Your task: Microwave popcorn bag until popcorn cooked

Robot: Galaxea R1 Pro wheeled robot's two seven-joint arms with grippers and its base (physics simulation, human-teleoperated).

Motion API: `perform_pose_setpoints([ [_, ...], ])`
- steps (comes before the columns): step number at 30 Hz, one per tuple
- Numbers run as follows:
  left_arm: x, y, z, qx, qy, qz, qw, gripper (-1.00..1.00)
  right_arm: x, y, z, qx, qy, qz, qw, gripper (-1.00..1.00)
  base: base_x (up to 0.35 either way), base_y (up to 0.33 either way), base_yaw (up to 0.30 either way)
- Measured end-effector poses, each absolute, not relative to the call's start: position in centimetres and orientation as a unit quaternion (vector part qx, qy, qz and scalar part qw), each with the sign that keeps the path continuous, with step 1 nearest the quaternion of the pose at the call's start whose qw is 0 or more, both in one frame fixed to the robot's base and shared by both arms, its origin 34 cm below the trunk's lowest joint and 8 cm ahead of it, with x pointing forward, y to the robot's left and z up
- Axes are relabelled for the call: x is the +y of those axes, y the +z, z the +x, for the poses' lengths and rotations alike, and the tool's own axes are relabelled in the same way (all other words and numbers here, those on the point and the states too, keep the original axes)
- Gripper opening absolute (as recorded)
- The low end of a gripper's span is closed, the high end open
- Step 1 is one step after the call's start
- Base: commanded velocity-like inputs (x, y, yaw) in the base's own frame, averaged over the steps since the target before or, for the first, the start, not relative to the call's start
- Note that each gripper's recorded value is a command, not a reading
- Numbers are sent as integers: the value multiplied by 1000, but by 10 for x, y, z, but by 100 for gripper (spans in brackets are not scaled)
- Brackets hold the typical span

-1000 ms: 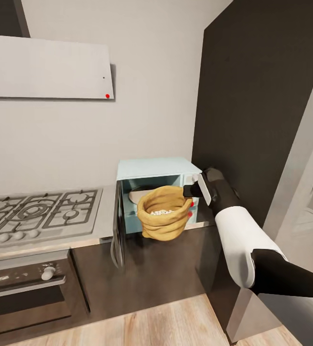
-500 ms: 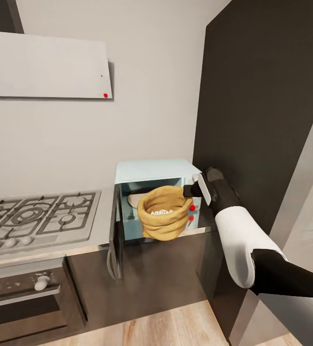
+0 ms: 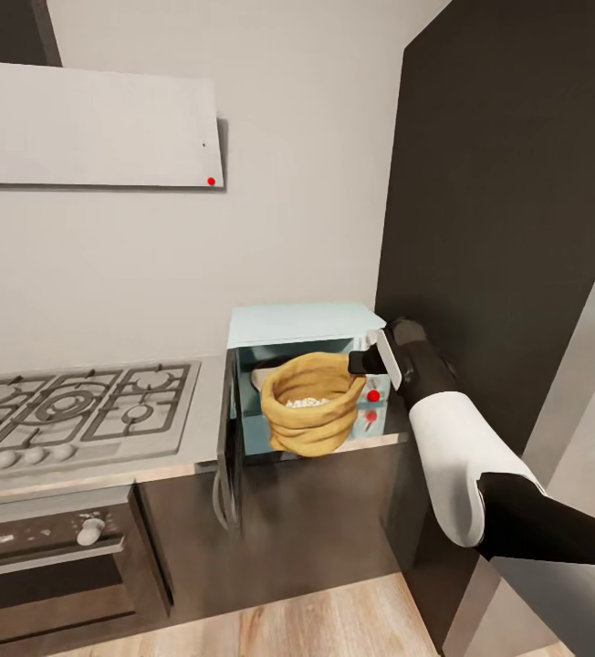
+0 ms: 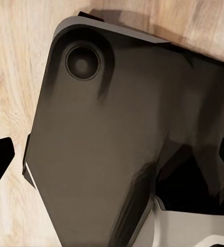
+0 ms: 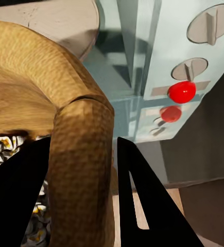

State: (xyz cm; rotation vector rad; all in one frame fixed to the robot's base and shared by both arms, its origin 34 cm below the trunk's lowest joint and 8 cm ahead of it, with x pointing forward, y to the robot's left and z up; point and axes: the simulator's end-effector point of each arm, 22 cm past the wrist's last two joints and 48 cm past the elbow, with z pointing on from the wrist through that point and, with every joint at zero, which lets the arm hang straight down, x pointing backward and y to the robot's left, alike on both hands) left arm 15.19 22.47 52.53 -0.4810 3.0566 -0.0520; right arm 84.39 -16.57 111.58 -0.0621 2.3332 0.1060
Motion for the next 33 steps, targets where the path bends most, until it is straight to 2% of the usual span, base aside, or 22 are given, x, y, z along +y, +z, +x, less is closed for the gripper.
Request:
perform_pose_setpoints([
  [6,225,525,152,987,-17,-155,23,100,-180,1111,844,920,63,15,386,-100,0,0,0],
  [16,225,525,152,987,-17,-156,24,100,-219,1106,841,923,-13,56,380,-100,0,0,0],
  [24,225,525,152,987,-17,-156,23,100,-224,1103,840,925,-25,61,375,-100,0,0,0],
  [33,225,525,152,987,-17,-156,23,100,-214,1103,841,924,26,83,373,-100,0,0,0],
])
